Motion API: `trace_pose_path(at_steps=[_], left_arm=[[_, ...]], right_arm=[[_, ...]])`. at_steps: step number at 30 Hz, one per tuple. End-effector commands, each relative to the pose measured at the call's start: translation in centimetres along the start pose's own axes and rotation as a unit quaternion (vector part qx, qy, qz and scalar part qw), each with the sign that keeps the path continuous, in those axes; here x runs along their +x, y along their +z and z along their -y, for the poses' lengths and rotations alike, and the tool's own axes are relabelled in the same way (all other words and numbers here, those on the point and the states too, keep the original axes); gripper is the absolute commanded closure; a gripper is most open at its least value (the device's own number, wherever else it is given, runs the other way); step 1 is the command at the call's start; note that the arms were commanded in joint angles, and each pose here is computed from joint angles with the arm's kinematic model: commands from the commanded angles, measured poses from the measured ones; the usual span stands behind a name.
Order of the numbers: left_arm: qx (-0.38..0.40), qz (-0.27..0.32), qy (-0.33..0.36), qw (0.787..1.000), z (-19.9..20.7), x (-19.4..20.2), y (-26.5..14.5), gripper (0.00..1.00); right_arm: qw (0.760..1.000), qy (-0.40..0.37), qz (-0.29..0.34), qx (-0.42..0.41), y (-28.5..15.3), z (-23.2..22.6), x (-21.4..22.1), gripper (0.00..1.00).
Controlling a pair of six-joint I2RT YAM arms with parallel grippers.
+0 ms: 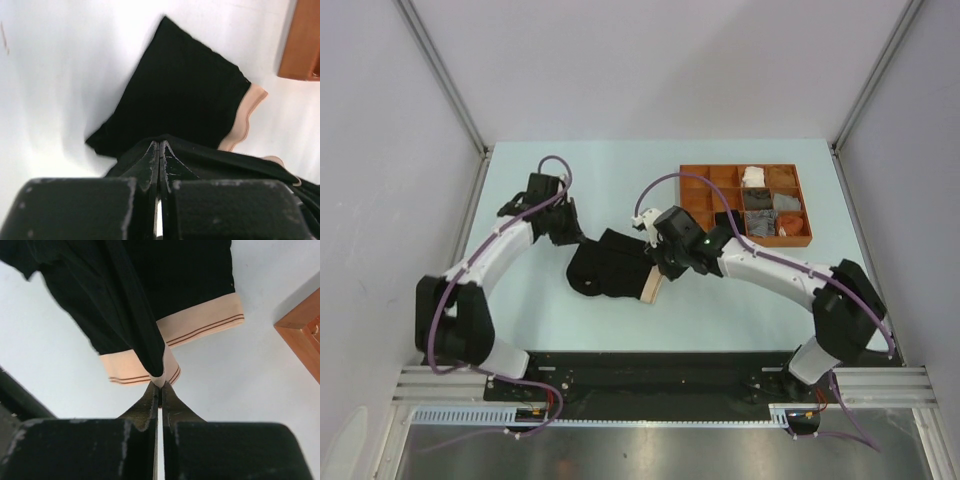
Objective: Roll the underwear
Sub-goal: Fold the underwear at the center of the board.
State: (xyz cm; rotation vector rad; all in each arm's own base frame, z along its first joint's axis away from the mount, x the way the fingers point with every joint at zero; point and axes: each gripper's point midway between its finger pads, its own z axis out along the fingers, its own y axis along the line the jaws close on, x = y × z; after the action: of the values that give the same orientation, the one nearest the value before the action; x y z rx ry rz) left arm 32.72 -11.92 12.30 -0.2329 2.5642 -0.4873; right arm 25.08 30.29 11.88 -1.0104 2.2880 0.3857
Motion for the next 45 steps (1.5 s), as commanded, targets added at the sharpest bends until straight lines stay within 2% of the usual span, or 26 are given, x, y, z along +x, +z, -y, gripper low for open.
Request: trace_pose_path(at_steps=[1, 7, 13, 17, 25, 26, 29, 30, 33, 35, 36, 37, 39, 43, 45], left_arm=[[0.014, -0.009, 0.044, 0.999, 0.8, -2.7, 1.7, 1.00], [0.008, -0.039, 0.056, 0.998, 1.3, -5.2, 5.4, 1.00], [-0.015, -0.081, 0.063, 0.995, 0.3, -5.2, 8.1, 1.00], [-0.045, -0.085, 0.071, 0.993, -0.8, -5.6, 8.5, 1.00], [-0.082, -0.088, 0.076, 0.990, -2.2, -5.4, 8.5, 0.98], [-0.083, -0.088, 0.076, 0.990, -2.3, -5.3, 8.4, 0.95], [-0.079, -0.086, 0.079, 0.990, -2.2, -5.4, 8.1, 0.71], [-0.076, -0.079, 0.084, 0.990, -1.9, -5.7, 7.6, 0.50], [-0.072, -0.056, 0.090, 0.992, -1.4, -6.3, 5.8, 0.21], [-0.079, -0.035, 0.091, 0.992, -1.7, -6.3, 4.9, 0.15], [-0.077, -0.025, 0.090, 0.993, -1.6, -6.3, 4.3, 0.13], [-0.064, -0.001, 0.091, 0.994, -1.2, -6.3, 3.1, 0.12], [-0.044, 0.011, 0.082, 0.996, -0.6, -5.6, 2.2, 0.13], [0.054, 0.032, 0.069, 0.996, 2.1, -3.2, 1.1, 0.18], [0.089, 0.024, 0.061, 0.994, 2.6, -1.0, 1.1, 0.20]], right_arm=[[0.999, 0.000, -0.006, -0.031, 2.7, 1.6, -0.8, 1.00], [0.999, 0.030, -0.012, -0.037, 5.5, 4.4, -0.9, 1.00], [0.998, 0.041, -0.016, -0.035, 7.3, 5.9, -1.1, 1.00], [0.998, 0.044, -0.014, -0.033, 8.1, 6.7, -1.7, 1.00], [0.998, 0.043, -0.048, -0.006, 10.0, 8.5, -0.7, 1.00], [0.998, 0.043, -0.052, -0.001, 10.1, 8.7, -0.6, 1.00], [0.997, 0.041, -0.058, 0.022, 10.0, 9.6, -1.0, 1.00], [0.997, 0.042, -0.065, 0.023, 9.8, 9.7, -0.7, 1.00], [0.997, 0.039, -0.067, 0.025, 9.5, 10.0, -1.3, 0.98], [0.997, 0.035, -0.062, 0.023, 9.3, 10.0, -2.2, 0.86], [0.996, 0.036, -0.074, 0.022, 9.3, 9.9, -1.9, 0.69], [0.997, 0.034, -0.066, 0.021, 9.0, 9.8, -2.7, 0.64], [0.997, 0.034, -0.061, 0.020, 8.3, 9.5, -3.4, 0.53], [0.996, 0.070, -0.032, 0.034, 5.8, 9.0, -5.7, 0.47], [0.995, 0.090, -0.024, 0.023, 4.9, 8.5, -6.1, 0.46]])
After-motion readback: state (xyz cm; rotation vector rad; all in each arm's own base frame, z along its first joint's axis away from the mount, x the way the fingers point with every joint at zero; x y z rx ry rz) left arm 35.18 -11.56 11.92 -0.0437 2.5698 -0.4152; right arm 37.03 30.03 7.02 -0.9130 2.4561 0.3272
